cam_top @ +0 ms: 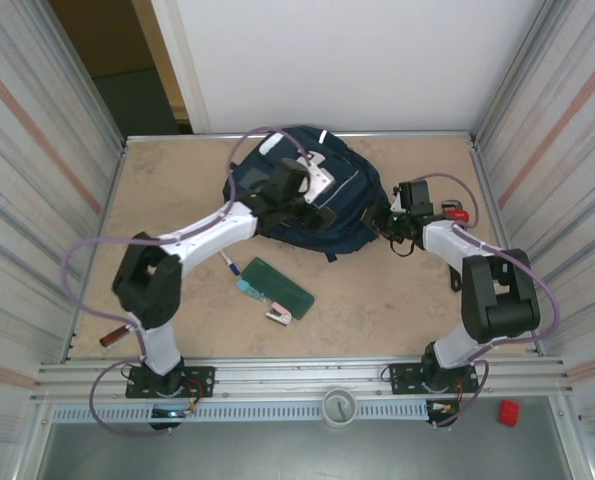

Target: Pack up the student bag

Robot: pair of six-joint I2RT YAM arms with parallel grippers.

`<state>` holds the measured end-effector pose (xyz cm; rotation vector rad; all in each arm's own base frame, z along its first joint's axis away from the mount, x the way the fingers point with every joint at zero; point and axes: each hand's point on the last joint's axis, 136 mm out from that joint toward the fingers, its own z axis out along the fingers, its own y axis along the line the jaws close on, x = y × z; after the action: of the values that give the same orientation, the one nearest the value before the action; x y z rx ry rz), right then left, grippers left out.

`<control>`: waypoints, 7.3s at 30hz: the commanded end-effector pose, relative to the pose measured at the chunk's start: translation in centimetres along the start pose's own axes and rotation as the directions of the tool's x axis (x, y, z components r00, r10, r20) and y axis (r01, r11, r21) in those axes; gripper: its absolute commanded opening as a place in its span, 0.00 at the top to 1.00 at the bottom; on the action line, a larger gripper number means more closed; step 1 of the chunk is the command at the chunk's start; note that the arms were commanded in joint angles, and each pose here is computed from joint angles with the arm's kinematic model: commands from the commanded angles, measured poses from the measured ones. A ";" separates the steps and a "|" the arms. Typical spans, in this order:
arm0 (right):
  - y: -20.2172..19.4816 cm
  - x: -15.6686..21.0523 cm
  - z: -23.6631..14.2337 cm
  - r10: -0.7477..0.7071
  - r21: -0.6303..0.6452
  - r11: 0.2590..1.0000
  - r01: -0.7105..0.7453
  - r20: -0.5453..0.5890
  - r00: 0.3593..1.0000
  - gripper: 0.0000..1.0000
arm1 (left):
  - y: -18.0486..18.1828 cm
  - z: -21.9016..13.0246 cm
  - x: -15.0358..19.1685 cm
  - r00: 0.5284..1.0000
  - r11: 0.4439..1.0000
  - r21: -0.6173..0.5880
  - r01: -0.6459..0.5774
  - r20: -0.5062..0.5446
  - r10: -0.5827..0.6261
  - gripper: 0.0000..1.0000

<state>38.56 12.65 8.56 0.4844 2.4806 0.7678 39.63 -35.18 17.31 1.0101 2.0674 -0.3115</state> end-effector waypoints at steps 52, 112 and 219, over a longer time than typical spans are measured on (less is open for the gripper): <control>13.3 24.1 5.6 -0.932 -0.106 0.314 0.943 -0.222 0.286 0.01 | 7.0 -6.4 -7.4 0.912 0.857 0.482 0.183 0.243 -0.331 1.00; 11.4 3.1 2.8 -0.834 0.049 0.519 0.853 -0.192 0.518 0.64 | 7.2 -10.2 -15.2 0.842 0.682 0.693 0.233 0.208 -0.499 1.00; -12.8 -5.4 2.5 0.031 0.506 0.862 -0.029 0.003 1.000 0.28 | 6.9 -5.9 -10.4 0.841 0.680 0.651 0.339 0.114 -0.529 1.00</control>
<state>44.55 1.45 2.59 0.6677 2.5867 0.0806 46.49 -33.39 25.51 0.6376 2.0685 -1.3857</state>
